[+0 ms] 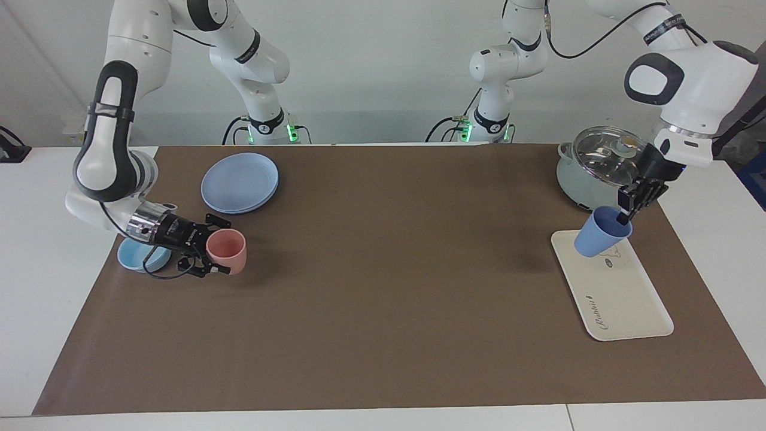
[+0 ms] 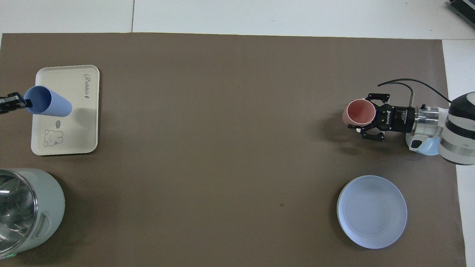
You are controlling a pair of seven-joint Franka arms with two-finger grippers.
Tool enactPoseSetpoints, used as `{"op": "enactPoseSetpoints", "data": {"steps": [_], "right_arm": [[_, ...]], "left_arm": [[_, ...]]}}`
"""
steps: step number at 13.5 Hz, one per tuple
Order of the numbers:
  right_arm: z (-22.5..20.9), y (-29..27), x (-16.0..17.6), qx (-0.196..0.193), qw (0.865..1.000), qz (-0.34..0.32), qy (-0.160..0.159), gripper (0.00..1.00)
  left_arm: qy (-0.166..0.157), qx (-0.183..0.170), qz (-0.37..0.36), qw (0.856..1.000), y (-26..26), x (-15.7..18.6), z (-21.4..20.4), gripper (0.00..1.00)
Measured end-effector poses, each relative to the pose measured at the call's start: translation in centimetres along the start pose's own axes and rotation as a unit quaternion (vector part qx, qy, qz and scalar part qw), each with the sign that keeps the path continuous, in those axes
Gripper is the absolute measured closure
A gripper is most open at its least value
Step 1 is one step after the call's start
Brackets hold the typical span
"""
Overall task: Place cup on tray
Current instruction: 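Carry the blue cup to the tray while the right gripper withdraws, then lower the blue cup onto the tray and open the left gripper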
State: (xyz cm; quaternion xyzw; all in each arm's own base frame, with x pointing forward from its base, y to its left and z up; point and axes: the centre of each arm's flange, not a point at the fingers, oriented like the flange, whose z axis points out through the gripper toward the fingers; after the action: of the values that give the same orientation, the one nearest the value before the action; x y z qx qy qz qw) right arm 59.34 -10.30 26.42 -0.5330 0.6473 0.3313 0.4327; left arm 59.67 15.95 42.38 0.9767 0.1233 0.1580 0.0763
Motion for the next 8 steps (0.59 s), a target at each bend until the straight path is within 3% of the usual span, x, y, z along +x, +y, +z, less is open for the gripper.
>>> {"op": "enactPoseSetpoints", "data": {"steps": [8], "right_arm": [[-0.2, 0.5, 1.7, 0.002, 1.000, -0.022, -0.003, 0.21]], "left_arm": [[0.004, 0.006, 0.002, 1.000, -0.1, -1.7, 2.1, 0.95]]}}
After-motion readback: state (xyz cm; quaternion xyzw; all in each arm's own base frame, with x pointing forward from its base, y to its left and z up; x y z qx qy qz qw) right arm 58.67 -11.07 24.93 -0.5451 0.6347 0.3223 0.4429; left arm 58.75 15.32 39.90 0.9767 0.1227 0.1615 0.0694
